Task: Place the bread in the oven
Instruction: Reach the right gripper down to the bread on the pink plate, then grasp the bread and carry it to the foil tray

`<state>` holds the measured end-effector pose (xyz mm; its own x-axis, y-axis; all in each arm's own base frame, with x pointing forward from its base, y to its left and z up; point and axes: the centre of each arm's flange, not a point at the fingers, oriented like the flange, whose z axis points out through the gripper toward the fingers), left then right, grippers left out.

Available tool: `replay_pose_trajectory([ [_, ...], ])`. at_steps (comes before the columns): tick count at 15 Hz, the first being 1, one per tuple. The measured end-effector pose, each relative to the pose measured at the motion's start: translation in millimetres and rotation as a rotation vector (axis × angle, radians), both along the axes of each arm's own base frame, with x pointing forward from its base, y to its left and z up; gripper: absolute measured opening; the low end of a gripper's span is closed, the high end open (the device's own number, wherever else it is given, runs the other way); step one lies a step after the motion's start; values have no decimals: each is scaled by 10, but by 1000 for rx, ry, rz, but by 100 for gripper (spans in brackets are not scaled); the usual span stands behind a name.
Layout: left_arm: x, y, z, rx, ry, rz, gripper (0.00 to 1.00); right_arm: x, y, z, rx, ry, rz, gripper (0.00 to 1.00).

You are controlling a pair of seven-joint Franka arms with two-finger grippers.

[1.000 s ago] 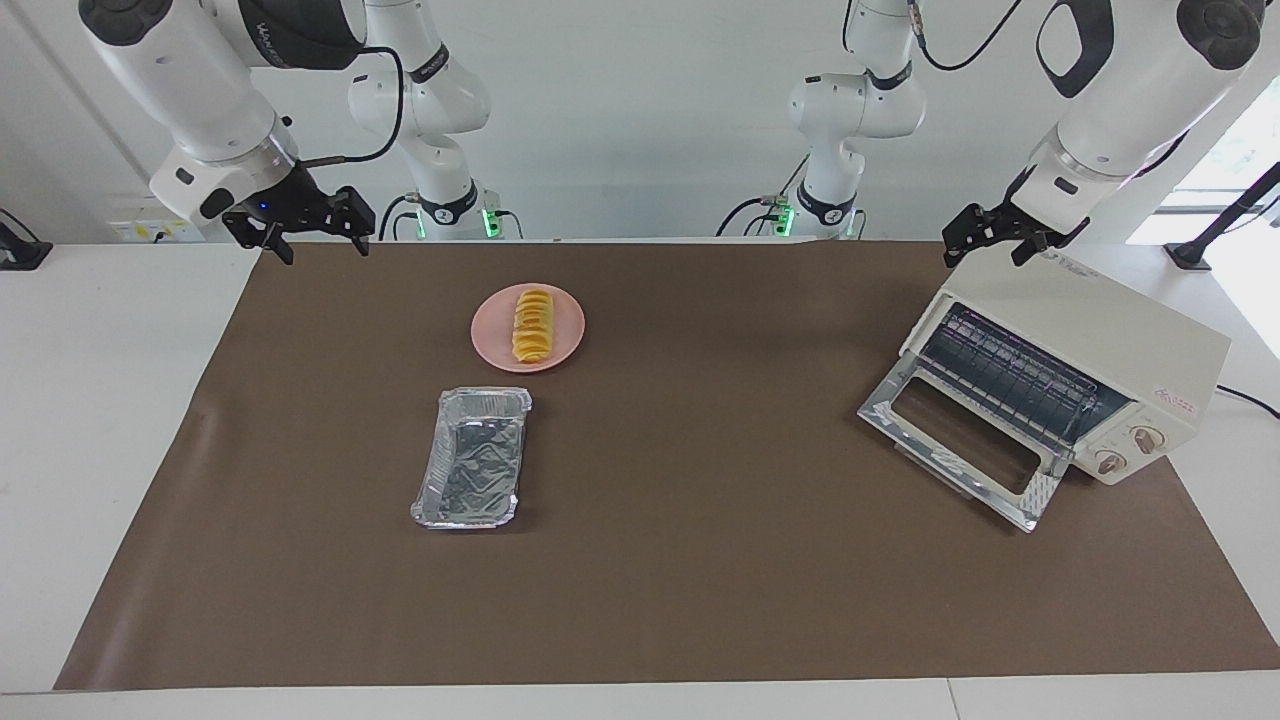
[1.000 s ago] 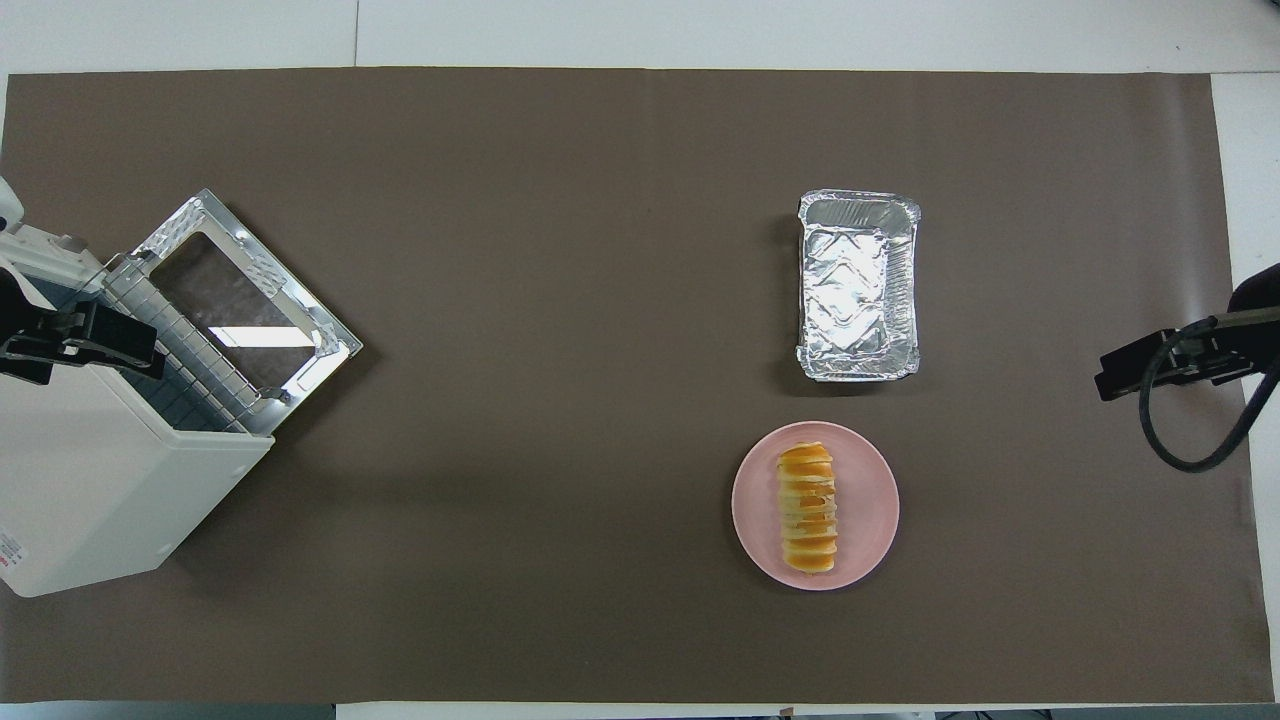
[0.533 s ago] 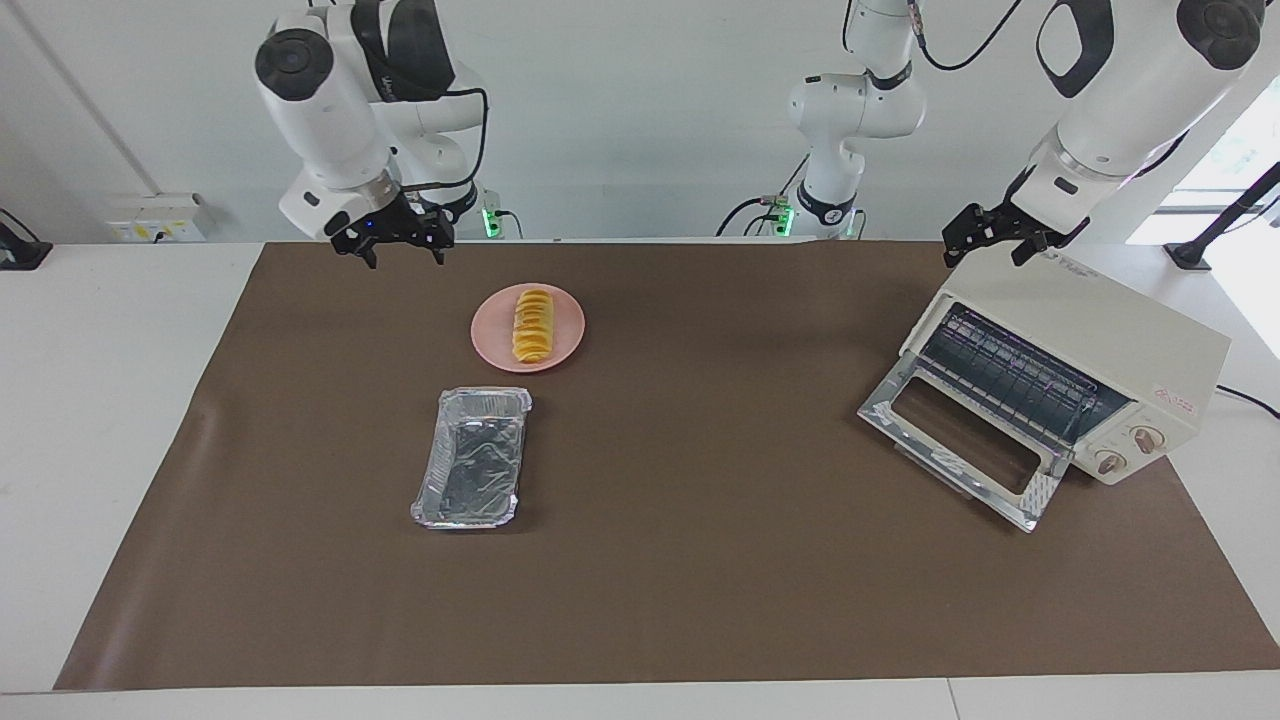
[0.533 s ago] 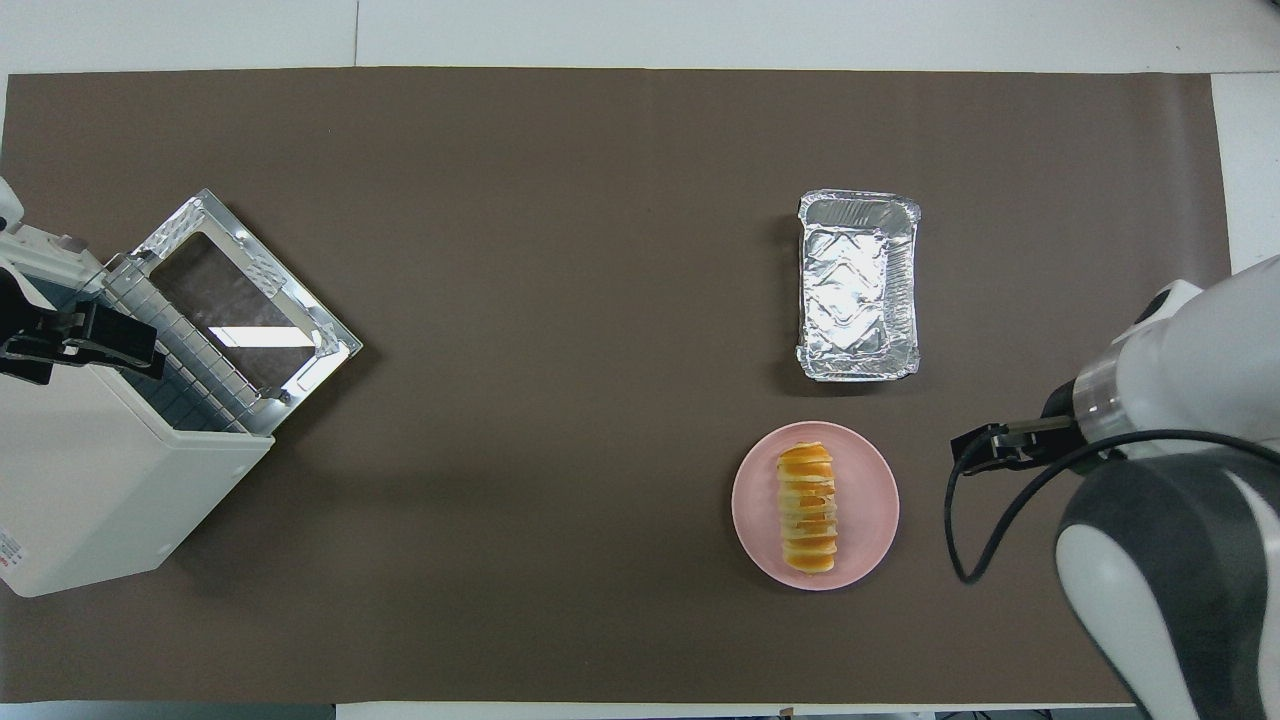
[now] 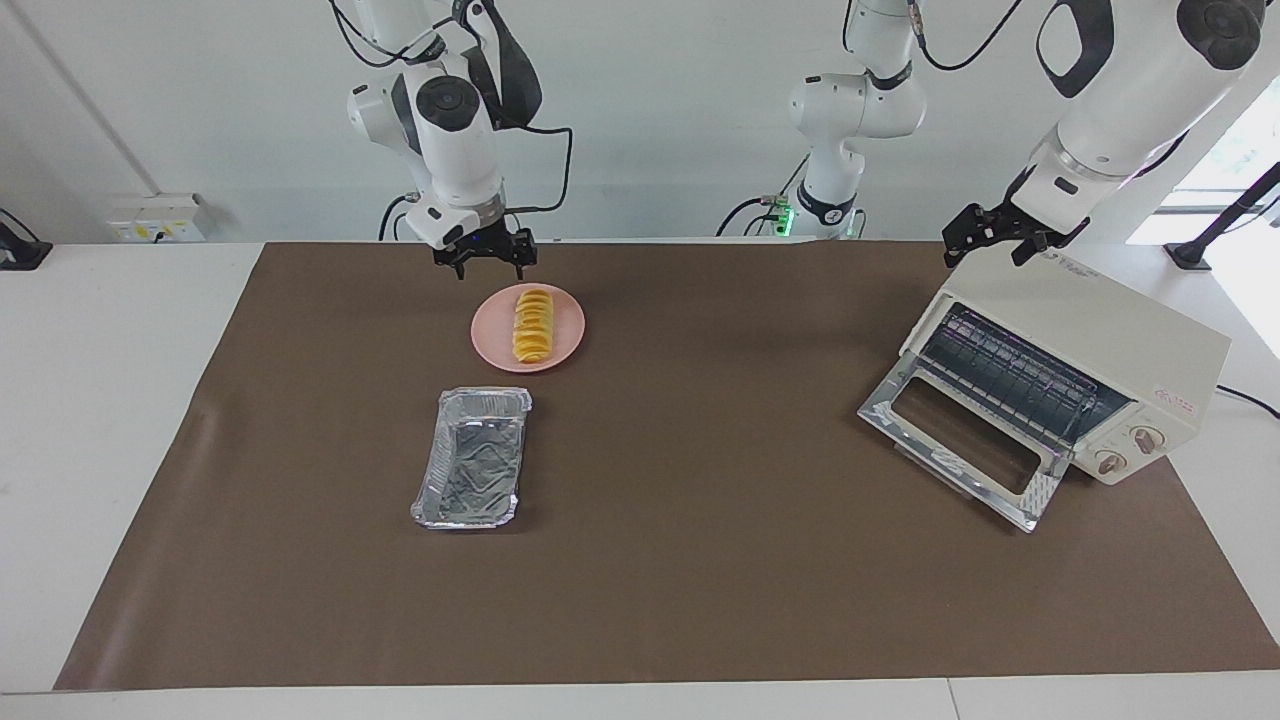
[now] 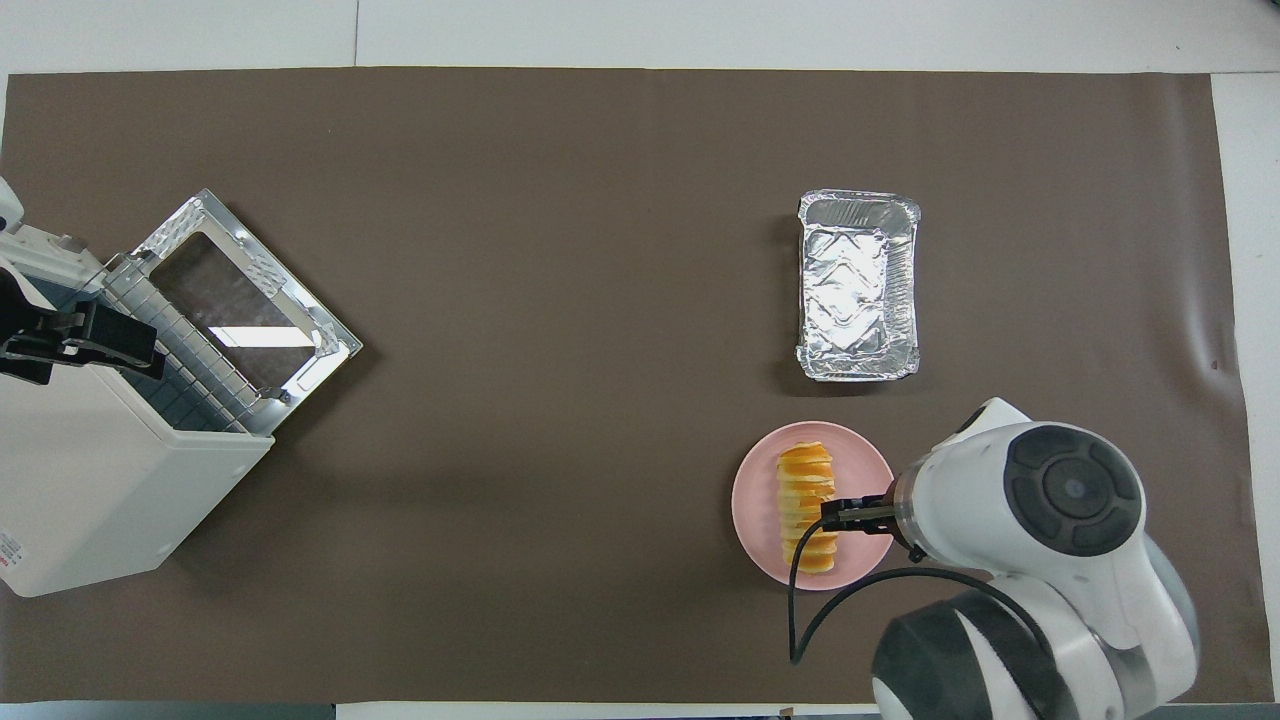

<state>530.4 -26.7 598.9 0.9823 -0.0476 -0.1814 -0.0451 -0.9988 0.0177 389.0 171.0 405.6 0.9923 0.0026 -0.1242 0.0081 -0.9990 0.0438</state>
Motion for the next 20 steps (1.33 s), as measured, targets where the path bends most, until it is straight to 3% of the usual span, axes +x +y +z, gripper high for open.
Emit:
replay_pose_trajectory([
  [2, 0, 0, 0, 0, 0, 0, 100, -23, 100, -253, 6, -23, -5, 100],
  [8, 0, 0, 0, 0, 0, 0, 100, 167, 170, -885, 24, -66, -14, 100],
  [17, 0, 0, 0, 0, 0, 0, 100, 153, 253, -1030, 32, -86, -9, 99],
  [18, 0, 0, 0, 0, 0, 0, 100, 141, 283, -1029, 33, -88, -10, 97],
  [20, 0, 0, 0, 0, 0, 0, 100, 129, 322, -1023, 36, -93, -8, 77],
])
